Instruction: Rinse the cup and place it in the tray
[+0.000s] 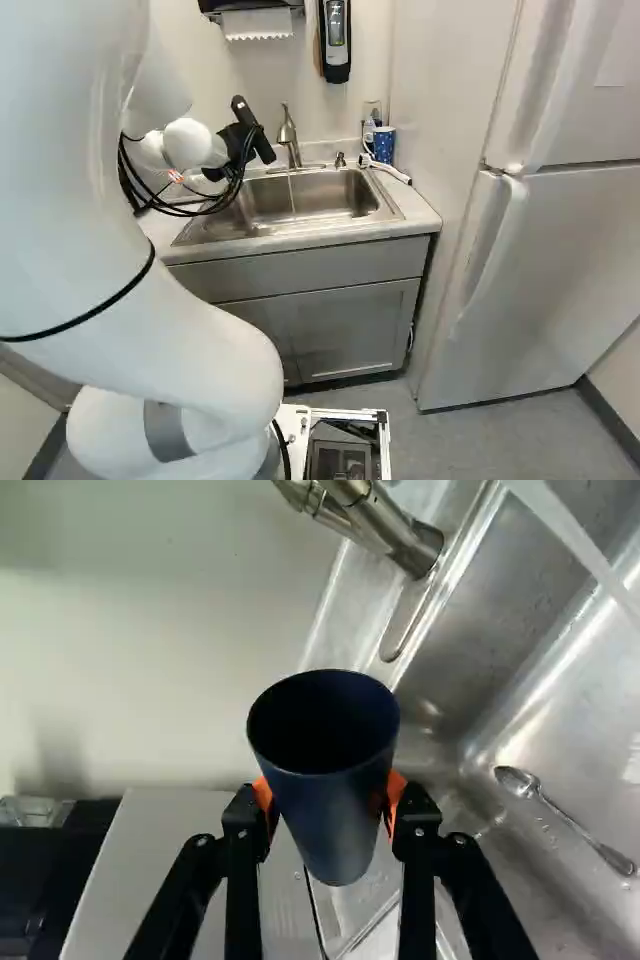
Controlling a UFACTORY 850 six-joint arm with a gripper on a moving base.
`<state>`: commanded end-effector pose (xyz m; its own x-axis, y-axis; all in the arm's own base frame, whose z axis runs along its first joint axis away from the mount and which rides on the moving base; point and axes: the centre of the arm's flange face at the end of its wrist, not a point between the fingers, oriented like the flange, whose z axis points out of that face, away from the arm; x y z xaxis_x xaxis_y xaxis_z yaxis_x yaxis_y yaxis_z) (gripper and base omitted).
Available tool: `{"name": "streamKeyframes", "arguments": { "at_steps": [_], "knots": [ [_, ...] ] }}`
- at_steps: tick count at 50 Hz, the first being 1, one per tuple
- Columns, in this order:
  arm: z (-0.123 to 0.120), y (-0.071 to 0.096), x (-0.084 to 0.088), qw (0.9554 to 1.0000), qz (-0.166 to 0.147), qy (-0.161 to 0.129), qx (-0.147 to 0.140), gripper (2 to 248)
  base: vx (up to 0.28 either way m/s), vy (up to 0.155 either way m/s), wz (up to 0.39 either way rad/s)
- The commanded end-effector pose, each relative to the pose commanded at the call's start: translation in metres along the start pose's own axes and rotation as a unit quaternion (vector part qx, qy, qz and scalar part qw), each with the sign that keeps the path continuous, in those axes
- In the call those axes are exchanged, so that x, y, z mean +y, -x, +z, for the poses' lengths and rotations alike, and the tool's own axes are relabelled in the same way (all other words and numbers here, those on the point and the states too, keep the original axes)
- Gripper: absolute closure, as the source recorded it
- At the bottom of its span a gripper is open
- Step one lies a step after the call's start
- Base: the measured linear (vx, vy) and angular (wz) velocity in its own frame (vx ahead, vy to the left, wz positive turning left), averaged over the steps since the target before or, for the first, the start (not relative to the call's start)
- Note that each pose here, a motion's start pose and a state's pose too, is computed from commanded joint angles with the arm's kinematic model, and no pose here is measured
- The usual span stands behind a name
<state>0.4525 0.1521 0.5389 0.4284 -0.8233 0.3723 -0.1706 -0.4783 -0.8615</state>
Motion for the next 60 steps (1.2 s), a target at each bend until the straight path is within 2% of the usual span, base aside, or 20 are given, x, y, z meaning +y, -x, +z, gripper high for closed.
{"name": "streamKeyframes", "arguments": {
  "at_steps": [15, 30, 45, 60],
  "knots": [
    [0.0, 0.0, 0.0, 0.9969, -0.079, 0.0, 0.0, 126, 0.0, 0.0, 0.0],
    [0.0, 0.0, 0.0, 0.9876, -0.157, 0.0, 0.0, 126, 0.0, 0.0, 0.0],
    [0.0, 0.0, 0.0, 0.9722, -0.234, 0.0, 0.0, 126, 0.0, 0.0, 0.0],
    [0.0, 0.0, 0.0, 0.9507, -0.31, 0.0, 0.0, 126, 0.0, 0.0, 0.0]
  ]
}}
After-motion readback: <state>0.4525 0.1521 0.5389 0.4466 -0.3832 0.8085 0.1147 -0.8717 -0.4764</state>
